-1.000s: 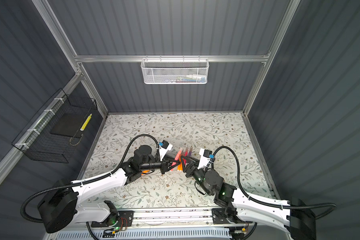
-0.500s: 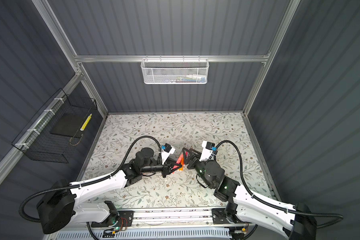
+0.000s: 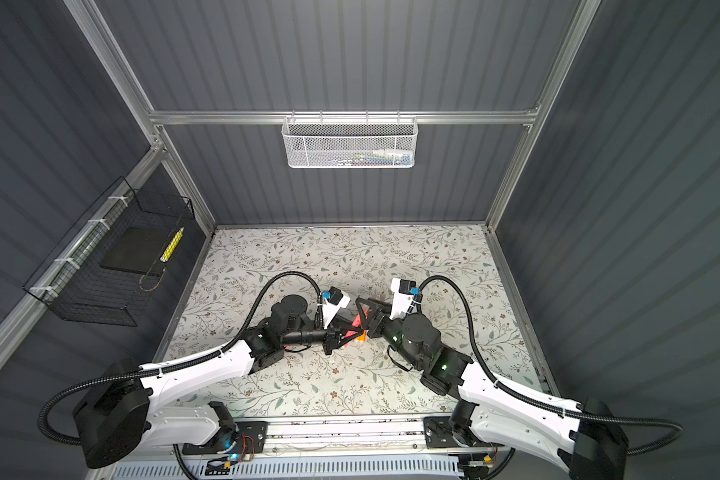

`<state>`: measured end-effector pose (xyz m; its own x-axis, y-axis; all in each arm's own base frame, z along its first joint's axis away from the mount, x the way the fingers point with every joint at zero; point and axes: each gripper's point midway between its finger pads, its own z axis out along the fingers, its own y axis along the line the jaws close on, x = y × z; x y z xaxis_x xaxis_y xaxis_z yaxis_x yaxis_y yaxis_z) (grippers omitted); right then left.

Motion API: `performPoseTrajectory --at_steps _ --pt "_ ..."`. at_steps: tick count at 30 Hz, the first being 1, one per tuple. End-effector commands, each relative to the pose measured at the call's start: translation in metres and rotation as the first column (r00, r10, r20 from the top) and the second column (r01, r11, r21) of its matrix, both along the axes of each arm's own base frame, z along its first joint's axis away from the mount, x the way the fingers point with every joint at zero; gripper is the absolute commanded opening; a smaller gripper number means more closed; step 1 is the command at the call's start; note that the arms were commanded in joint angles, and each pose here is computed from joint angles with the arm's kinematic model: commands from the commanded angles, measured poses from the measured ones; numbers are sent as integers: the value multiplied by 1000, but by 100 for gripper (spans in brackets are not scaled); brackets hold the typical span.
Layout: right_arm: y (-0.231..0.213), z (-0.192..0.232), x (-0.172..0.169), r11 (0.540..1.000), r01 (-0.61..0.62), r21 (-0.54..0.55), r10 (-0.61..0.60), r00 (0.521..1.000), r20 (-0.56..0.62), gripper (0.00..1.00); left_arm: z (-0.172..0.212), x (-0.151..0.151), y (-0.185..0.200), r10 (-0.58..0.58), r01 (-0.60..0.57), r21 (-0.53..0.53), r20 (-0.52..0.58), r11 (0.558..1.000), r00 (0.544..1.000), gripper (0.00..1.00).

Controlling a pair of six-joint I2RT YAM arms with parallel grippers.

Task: Insert the pens into the pen caps
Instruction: 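Lower the cap onto the pink marker tip with the right gripper, then open the right gripper and withdraw it while left lowers the capped marker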

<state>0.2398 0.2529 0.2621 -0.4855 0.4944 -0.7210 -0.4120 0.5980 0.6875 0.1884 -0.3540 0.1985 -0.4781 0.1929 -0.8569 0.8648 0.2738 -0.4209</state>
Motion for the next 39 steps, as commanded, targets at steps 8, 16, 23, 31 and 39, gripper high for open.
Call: performPoseTrajectory --at_steps 8,16,23,31,39 --pt "9 10 7 1000 -8 -29 8 1000 7 33 10 -4 -6 -34 35 -6 25 999 999 0" --pt "14 1 4 998 -45 -50 44 999 -15 0 8 -1 -5 -15 15 3 15 1000 1000 0" --pt "31 -34 -22 982 -171 -76 171 985 0 0 21 2 -5 -63 50 -128 -96 990 993 0" --pt "41 -66 -52 955 -275 -108 276 961 -5 0 24 19 18 47 -54 -134 -58 990 997 0" --pt "83 -108 -73 972 -230 -49 210 942 -262 0 9 46 45 305 -305 -7 62 952 950 0"
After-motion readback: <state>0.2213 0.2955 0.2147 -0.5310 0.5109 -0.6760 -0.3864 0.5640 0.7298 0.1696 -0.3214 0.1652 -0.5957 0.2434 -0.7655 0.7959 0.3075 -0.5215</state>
